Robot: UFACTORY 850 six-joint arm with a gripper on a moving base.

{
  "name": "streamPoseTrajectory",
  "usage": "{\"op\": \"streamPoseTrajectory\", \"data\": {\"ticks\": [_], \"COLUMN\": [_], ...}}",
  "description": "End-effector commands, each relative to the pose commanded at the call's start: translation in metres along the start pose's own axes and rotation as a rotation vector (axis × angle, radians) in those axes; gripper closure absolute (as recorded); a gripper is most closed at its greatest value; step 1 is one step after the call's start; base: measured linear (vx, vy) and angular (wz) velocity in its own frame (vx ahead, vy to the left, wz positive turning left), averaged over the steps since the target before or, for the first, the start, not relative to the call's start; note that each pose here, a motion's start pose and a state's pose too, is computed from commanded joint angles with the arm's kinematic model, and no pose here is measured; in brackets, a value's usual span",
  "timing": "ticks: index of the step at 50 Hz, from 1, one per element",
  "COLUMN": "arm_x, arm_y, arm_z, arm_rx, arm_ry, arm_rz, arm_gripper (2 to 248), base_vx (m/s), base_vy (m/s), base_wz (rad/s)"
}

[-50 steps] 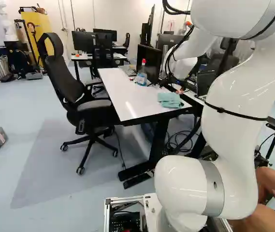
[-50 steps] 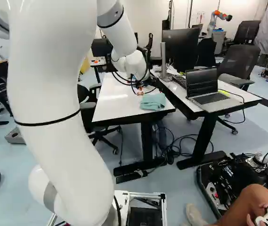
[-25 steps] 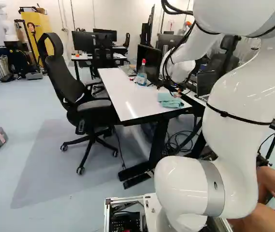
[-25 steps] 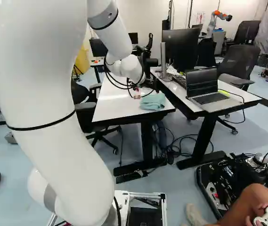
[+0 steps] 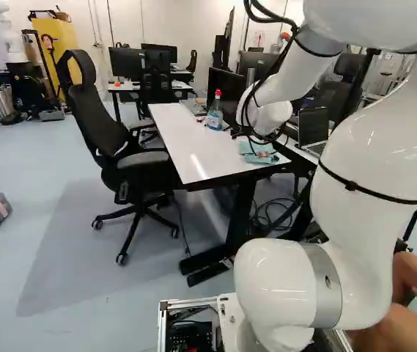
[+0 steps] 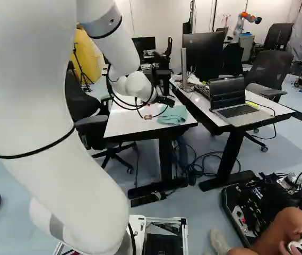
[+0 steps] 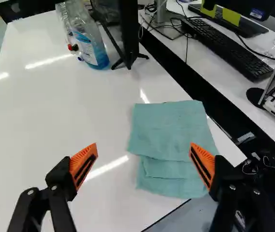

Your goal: Clean the table with the green towel

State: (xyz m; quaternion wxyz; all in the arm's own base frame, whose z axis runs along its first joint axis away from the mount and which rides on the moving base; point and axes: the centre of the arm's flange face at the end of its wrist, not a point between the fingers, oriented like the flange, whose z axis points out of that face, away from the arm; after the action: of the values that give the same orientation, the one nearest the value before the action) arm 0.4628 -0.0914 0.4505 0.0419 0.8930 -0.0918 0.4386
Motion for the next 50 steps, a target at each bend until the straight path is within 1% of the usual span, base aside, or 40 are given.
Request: {"op": "streamPoseTrajectory", "data": {"ticks": [10,26,38,50], "arm_x": [-0.026,-0.073,-0.105,-0.132], "arm_y": [-0.012,-0.03,-0.038,-0.044], "arm_z": [-0.015,-0.042,-0.06,-0.076], "arm_rx": [0.023,0.065,0.093,0.118], "arm_ry": [0.047,0.129,0.183,0.227], "arm_rz": [-0.018,-0.047,-0.064,-0.077], "arm_gripper": [3,3,3,3], "base_vx": [0.0,0.0,0.0,0.0], "base_vy": [0.0,0.0,0.0,0.0], "base_wz": [0.0,0.0,0.0,0.0]}}
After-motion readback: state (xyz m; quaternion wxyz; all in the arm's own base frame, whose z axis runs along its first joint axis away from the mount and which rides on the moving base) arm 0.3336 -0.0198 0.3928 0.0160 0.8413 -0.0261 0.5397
